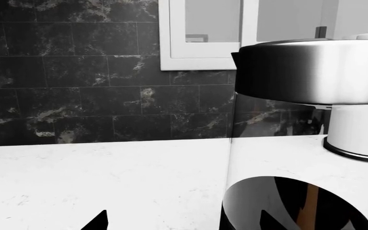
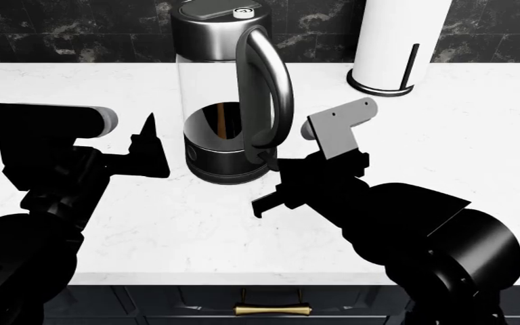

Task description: Press down the lever to turn on the electric kettle.

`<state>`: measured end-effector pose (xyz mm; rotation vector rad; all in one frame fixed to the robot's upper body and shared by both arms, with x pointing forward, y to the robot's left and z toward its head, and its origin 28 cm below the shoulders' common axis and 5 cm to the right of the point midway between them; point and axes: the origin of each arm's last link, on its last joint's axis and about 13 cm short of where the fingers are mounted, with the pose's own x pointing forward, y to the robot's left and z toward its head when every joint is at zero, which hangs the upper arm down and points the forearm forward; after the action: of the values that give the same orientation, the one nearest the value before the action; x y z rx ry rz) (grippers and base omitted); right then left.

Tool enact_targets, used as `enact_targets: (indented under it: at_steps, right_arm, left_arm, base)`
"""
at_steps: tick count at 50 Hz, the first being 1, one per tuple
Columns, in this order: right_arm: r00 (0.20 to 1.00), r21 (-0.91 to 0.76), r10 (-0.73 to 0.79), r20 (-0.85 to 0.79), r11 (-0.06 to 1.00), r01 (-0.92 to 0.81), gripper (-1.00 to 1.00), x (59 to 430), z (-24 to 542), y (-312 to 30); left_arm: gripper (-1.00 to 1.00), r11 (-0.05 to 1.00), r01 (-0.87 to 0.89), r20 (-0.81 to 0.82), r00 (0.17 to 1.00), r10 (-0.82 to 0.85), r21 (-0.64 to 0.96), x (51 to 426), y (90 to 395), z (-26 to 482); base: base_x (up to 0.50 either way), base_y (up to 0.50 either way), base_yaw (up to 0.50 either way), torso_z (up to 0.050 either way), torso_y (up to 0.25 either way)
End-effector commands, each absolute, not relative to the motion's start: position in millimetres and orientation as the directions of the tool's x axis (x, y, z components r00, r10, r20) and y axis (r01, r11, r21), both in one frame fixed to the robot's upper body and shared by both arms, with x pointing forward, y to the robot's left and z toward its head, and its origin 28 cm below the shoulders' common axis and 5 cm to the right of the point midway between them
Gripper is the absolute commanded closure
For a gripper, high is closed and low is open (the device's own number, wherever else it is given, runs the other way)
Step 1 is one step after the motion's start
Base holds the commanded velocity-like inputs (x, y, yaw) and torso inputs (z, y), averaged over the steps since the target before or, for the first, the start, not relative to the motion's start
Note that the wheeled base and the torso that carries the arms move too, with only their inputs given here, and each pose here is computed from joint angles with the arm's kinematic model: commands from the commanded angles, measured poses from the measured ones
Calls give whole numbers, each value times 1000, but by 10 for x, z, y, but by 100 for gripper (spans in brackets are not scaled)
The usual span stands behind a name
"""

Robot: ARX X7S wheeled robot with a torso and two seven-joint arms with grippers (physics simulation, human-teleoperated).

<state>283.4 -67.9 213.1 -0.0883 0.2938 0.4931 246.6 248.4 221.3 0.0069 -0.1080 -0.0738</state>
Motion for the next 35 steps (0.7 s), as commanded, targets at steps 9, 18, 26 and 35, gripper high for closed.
enact_targets:
  at_steps: [9, 18, 26, 35]
  right_arm:
    - [827, -15, 440, -349, 880, -475, 100, 2866, 2092, -662]
    - [826, -24, 433, -360, 881, -472, 100, 2875, 2075, -666]
    - [825, -30, 431, -365, 880, -474, 100, 2865, 2059, -667]
    - [825, -31, 434, -363, 879, -476, 100, 2858, 2057, -668]
  left_arm:
    - [-100, 997, 73, 106, 992, -73, 7, 2474, 2482, 2213]
    - [-100, 997, 73, 102, 992, -73, 3, 2460, 2486, 2205]
    - [-100, 997, 72, 102, 992, -72, 3, 2454, 2487, 2202]
    - [-100, 997, 72, 102, 992, -72, 4, 2459, 2485, 2203]
  base:
    - [0, 0, 0, 0, 0]
    - [0, 0, 0, 0, 0]
    - [0, 0, 0, 0, 0]
    - [0, 0, 0, 0, 0]
